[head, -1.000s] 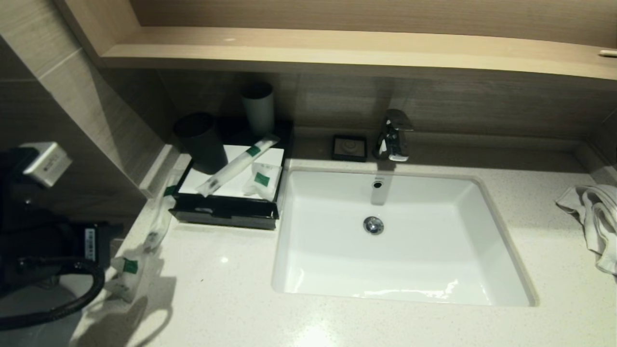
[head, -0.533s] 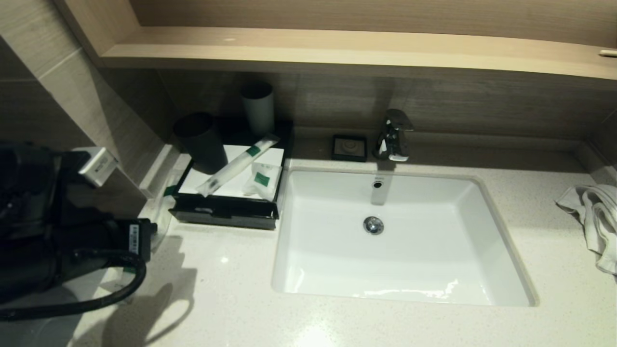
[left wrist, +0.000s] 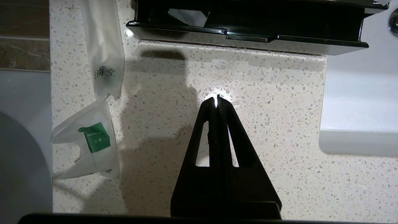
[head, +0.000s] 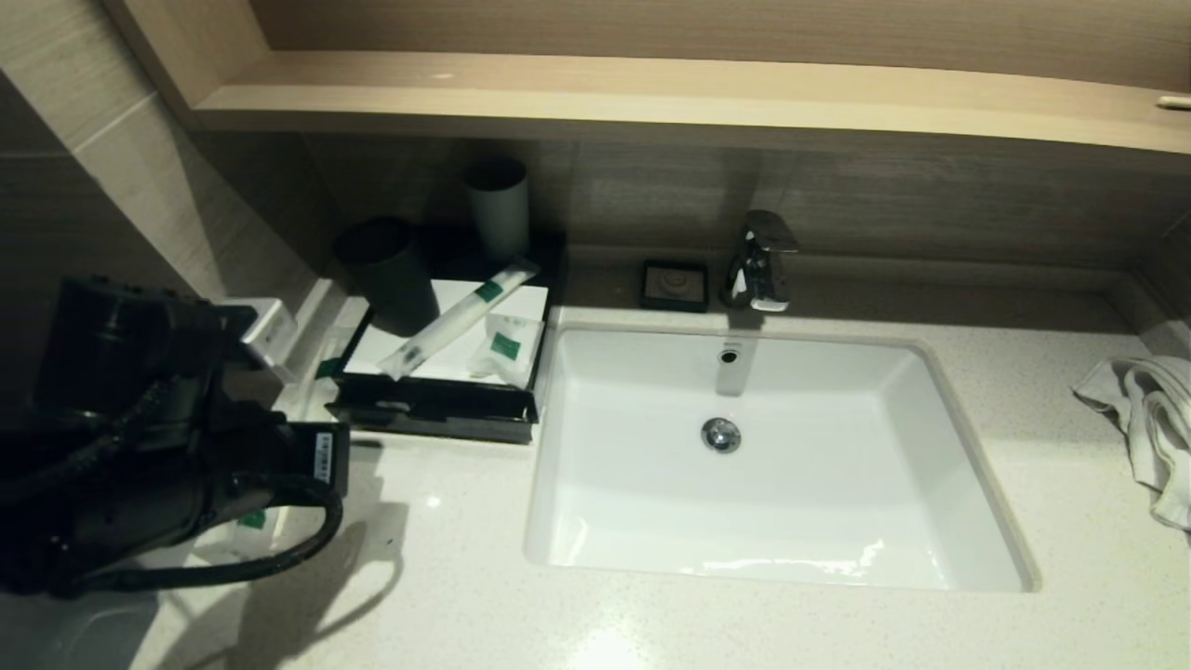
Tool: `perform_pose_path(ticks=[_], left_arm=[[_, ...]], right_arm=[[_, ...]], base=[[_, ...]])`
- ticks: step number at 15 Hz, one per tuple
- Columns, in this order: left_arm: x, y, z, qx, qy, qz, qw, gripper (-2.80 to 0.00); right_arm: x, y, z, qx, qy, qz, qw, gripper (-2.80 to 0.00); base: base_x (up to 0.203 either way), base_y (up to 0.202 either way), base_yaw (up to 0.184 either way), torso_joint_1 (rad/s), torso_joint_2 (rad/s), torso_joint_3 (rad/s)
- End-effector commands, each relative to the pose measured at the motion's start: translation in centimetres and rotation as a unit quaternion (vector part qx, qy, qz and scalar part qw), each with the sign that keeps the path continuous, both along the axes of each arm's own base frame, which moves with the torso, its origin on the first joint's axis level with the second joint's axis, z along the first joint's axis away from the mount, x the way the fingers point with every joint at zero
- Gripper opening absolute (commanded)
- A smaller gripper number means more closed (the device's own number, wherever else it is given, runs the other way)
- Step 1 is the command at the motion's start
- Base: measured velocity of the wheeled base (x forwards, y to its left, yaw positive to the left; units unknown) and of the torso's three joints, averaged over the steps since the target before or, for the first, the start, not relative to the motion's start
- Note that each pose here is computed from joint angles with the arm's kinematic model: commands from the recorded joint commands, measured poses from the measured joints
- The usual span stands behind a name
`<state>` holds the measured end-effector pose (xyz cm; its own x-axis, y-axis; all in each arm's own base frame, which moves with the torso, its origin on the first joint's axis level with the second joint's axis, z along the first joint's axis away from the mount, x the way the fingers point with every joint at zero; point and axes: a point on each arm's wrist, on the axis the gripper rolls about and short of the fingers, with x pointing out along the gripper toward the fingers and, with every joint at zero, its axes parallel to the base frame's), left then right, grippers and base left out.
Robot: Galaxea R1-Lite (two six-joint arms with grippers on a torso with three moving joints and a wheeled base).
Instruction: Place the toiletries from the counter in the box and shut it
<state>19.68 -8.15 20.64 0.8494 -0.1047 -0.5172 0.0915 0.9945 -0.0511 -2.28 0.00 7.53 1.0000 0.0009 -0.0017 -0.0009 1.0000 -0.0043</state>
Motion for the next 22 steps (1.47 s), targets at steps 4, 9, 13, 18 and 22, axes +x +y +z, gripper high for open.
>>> perform_pose_path(ticks=[4, 9, 13, 18, 22], left_arm=[[1.7, -1.0, -1.3, -0.002, 0.005, 0.001, 1.0, -2.8], [2.6, -1.8, -1.9, -0.006, 0.005, -0.004, 1.0, -2.8], [3.1, -2.0, -2.3, -0.014, -0.007, -0.002, 0.9999, -2.8], [2.4, -2.8, -2.8, -0.03, -0.049, -0.02, 0.9981, -2.8], [2.0, -3.1, -3.5, -0.022, -0.069, -0.006, 0.9973, -2.8]], right_arm=[[0.0, 0.0, 0.0, 0.0, 0.0, 0.0, 1.0, -2.8], [0.0, 0.0, 0.0, 0.0, 0.0, 0.0, 1.0, -2.8], [0.0, 0.0, 0.0, 0.0, 0.0, 0.0, 1.0, -2.8], [0.0, 0.0, 0.0, 0.0, 0.0, 0.0, 1.0, -2.8], [0.0, 0.0, 0.0, 0.0, 0.0, 0.0, 1.0, -2.8]], base=[[0.0, 0.0, 0.0, 0.0, 0.0, 0.0], [0.0, 0.0, 0.0, 0.0, 0.0, 0.0], [0.0, 0.0, 0.0, 0.0, 0.0, 0.0], [0.0, 0.0, 0.0, 0.0, 0.0, 0.0], [0.0, 0.0, 0.0, 0.0, 0.0, 0.0]])
